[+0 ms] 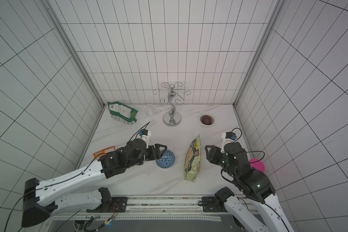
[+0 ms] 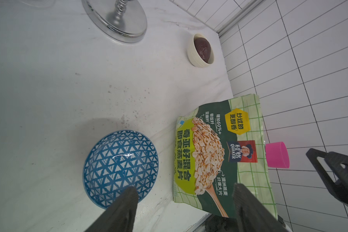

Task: Pour the oats into the breakfast bowl
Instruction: Open the oats bag at the center of the board.

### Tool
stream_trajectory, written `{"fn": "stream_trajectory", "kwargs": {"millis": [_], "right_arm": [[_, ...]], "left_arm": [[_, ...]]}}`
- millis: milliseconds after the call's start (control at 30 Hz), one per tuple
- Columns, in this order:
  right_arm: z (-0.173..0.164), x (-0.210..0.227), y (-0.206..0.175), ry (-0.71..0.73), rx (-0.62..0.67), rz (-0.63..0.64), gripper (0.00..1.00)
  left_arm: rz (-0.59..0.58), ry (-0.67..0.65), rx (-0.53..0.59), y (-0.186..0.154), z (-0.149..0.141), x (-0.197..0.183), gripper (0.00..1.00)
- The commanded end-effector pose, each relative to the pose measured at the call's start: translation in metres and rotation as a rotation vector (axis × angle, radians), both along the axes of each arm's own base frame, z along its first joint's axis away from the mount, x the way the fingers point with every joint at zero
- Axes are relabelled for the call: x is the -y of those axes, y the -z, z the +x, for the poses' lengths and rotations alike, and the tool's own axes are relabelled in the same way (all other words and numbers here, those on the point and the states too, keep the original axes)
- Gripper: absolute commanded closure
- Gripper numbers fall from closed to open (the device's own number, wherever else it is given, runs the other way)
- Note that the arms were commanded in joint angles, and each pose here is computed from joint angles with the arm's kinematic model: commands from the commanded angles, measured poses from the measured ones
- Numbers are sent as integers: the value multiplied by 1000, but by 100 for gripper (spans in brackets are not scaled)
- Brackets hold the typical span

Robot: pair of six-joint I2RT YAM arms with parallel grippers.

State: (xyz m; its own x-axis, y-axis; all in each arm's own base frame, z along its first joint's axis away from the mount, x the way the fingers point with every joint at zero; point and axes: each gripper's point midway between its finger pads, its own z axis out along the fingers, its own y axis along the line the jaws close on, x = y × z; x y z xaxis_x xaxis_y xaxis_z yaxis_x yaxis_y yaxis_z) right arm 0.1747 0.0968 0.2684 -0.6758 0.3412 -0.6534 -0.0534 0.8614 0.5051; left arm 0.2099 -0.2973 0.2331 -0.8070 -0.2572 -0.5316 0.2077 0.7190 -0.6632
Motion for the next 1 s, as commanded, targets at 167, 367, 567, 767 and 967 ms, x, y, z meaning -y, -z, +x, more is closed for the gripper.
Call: {"fn": "stream_trajectory", "kwargs": {"millis": [167,367,567,767,967], "right_arm": [[-6,-17,54,-16,-184,93,68],[2,-32,66,-49,-215,132,77],[14,-58,55,-128,-182,231,78],[26,-78,32,-198,-145,292,78],[29,-73,36,-174,-141,252,78]], "left_arm": [[-63,73,12,-15,-13,45,30],[-54,89,0,-10,-18,65,35],[-59,72,-17,-5,-16,72,38],[-44,-72,-42,1,-4,54,39],[-82,-112,-40,-4,-1,49,41]]}}
